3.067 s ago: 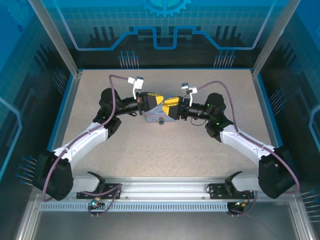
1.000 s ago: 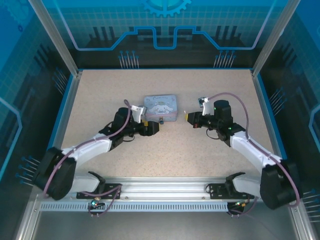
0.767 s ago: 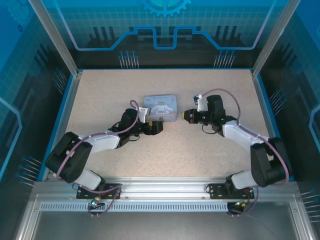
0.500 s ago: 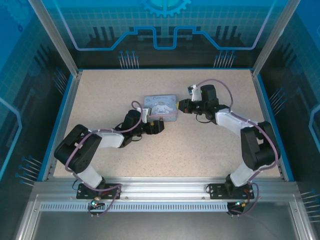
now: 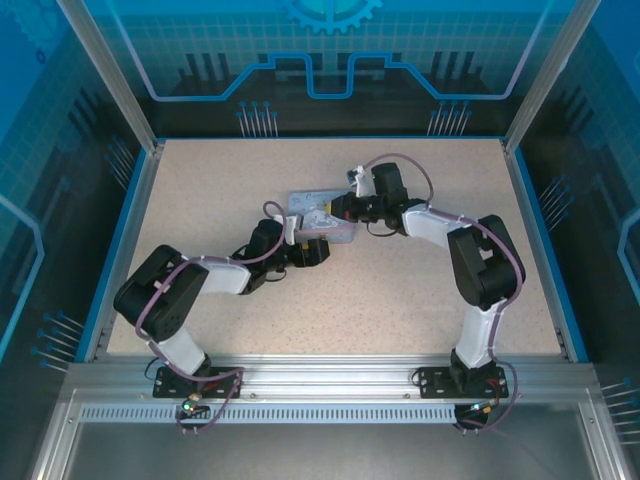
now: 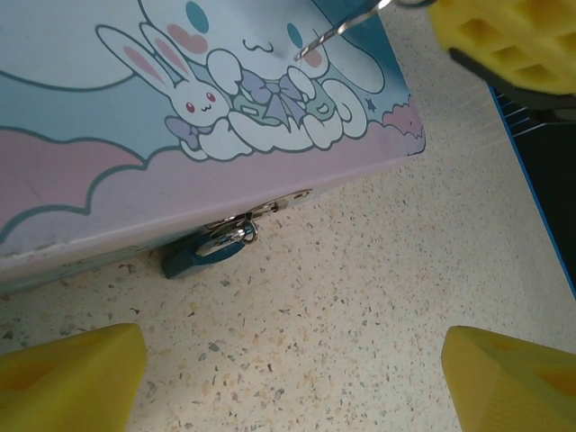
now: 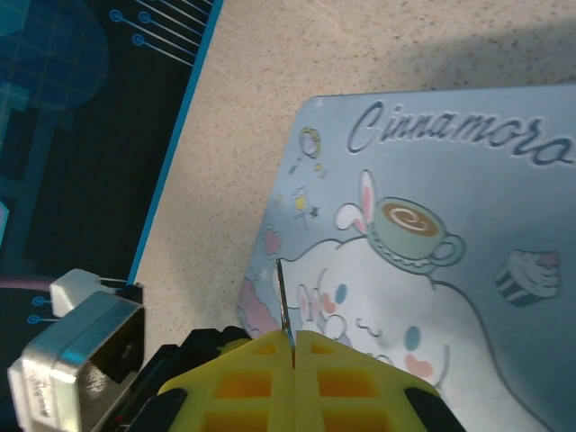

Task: Unlock the padlock with the key

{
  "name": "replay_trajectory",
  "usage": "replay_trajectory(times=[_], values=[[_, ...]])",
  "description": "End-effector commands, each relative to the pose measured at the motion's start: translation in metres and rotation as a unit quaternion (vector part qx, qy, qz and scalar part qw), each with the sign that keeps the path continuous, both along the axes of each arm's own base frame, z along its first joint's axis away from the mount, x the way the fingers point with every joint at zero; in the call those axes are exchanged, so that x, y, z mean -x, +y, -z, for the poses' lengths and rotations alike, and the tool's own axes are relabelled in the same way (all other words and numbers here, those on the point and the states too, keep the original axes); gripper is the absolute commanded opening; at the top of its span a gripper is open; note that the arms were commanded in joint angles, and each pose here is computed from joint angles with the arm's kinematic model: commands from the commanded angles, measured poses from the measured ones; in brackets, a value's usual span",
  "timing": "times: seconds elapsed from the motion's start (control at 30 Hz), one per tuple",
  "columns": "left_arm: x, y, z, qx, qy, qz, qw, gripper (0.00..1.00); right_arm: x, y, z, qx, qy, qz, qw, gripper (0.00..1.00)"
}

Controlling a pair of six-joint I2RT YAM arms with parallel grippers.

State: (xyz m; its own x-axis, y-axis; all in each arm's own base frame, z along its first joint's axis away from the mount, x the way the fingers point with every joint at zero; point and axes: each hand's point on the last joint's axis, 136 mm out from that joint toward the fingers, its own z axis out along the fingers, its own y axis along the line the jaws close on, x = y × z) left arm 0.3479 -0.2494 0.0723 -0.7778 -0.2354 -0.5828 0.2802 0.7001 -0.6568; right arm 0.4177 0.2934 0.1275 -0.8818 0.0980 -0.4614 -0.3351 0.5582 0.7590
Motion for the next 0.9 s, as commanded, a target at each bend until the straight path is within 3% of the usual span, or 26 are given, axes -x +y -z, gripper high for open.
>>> replay_trajectory(times=[0.0,0.33,0.87], values=[[-0.009,-0.008,-0.007,0.02,0.001,-0.007,1.0,0.87,-0.007,-0.006,0.015,0.024,0.026,0.015,0.999,0.0],[-0.018,-0.009,0.006,0.015,0.036,-0.028,0.999,0.87,-0.001,-0.026,0.049,0.146,0.068,0.028,0.986,0.0],[-0.024,-0.016,0.022,0.026,0.07,-0.034,0.997,0.88,0.008,-0.033,0.069,0.202,0.082,0.027,0.976,0.0]])
